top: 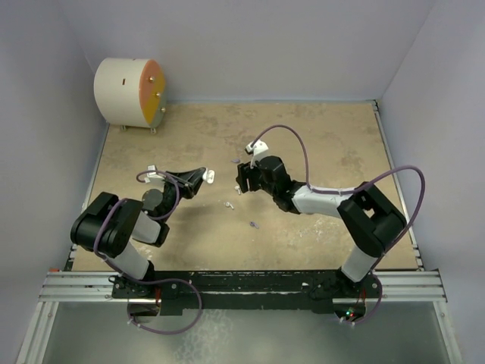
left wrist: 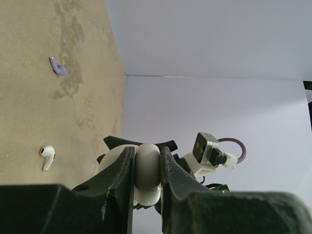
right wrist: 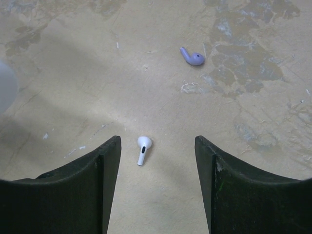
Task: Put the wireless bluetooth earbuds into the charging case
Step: Pick up the earbud from the center of the board.
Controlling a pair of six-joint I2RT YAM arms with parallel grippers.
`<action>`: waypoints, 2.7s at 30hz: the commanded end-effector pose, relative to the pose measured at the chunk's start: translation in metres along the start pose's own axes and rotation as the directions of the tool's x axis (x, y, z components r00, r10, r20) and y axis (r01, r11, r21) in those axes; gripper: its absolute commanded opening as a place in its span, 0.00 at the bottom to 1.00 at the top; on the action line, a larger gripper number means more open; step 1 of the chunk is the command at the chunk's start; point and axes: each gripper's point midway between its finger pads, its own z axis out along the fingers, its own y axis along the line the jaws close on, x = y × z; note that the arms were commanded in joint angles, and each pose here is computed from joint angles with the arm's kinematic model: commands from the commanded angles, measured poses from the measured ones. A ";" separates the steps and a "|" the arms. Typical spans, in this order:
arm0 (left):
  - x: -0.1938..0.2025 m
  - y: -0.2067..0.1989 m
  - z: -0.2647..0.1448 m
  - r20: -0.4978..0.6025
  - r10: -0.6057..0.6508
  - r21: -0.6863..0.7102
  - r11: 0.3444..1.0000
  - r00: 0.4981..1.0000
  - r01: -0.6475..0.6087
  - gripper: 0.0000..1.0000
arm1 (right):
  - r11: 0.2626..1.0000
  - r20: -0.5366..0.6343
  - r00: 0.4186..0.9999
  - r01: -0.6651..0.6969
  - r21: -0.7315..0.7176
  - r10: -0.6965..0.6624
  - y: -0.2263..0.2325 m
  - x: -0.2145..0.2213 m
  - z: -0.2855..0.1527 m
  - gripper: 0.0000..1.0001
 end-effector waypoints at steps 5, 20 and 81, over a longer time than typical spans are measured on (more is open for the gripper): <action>0.002 -0.009 -0.001 0.011 0.045 0.039 0.998 0.999 -0.045 0.00 | 0.999 -0.018 0.999 0.040 0.025 -0.040 0.004 -0.010 0.013 0.63; 0.004 -0.003 -0.001 0.005 0.035 0.029 0.999 0.999 -0.035 0.00 | 0.995 -0.154 0.986 0.078 0.056 -0.069 0.011 0.027 0.034 0.56; 0.029 -0.013 0.007 -0.055 0.024 0.016 1.000 0.998 -0.024 0.00 | 0.985 0.486 0.870 0.142 -0.098 -0.077 0.046 -0.129 -0.064 0.00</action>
